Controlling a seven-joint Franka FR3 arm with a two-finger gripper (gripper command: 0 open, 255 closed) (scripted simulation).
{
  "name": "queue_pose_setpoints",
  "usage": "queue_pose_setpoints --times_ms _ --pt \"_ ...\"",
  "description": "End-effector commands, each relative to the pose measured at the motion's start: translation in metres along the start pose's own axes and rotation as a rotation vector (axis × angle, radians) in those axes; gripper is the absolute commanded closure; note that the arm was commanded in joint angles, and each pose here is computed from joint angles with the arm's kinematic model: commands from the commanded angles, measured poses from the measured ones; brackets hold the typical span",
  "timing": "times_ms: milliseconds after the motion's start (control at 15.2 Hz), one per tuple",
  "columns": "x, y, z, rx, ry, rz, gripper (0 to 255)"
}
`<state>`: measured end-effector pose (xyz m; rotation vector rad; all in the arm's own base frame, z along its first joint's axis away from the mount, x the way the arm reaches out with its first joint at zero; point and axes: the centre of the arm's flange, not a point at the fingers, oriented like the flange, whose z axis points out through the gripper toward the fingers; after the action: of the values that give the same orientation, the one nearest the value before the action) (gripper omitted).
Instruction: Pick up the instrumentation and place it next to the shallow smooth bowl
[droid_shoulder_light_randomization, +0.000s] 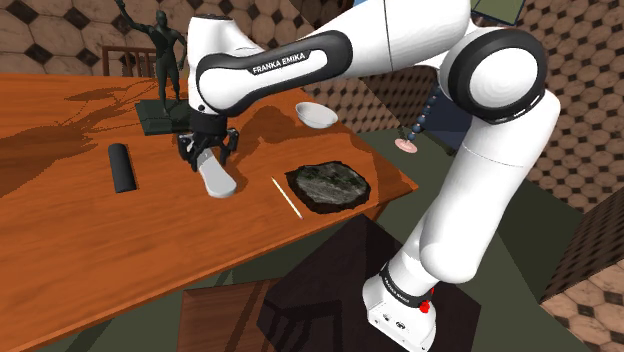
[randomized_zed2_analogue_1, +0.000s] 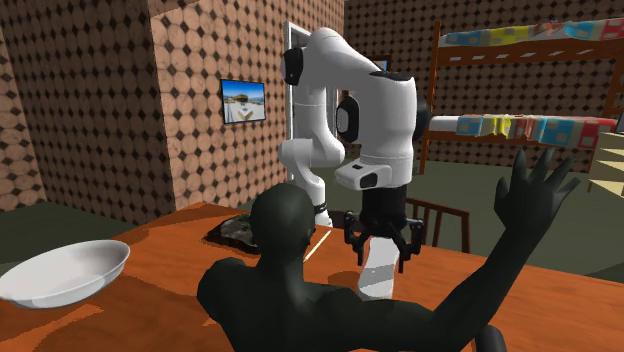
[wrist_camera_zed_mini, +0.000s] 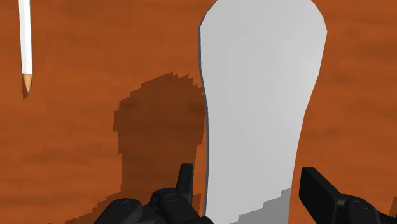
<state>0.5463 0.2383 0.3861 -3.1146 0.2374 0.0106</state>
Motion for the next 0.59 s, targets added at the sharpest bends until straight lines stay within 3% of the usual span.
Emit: queue_pose_setpoints --times_ms 0,528 --pt "-0.001 -0.001 -0.011 0.0 0.0 0.0 255" --pt "-0.001 -0.002 -0.053 0.0 0.0 0.0 255"
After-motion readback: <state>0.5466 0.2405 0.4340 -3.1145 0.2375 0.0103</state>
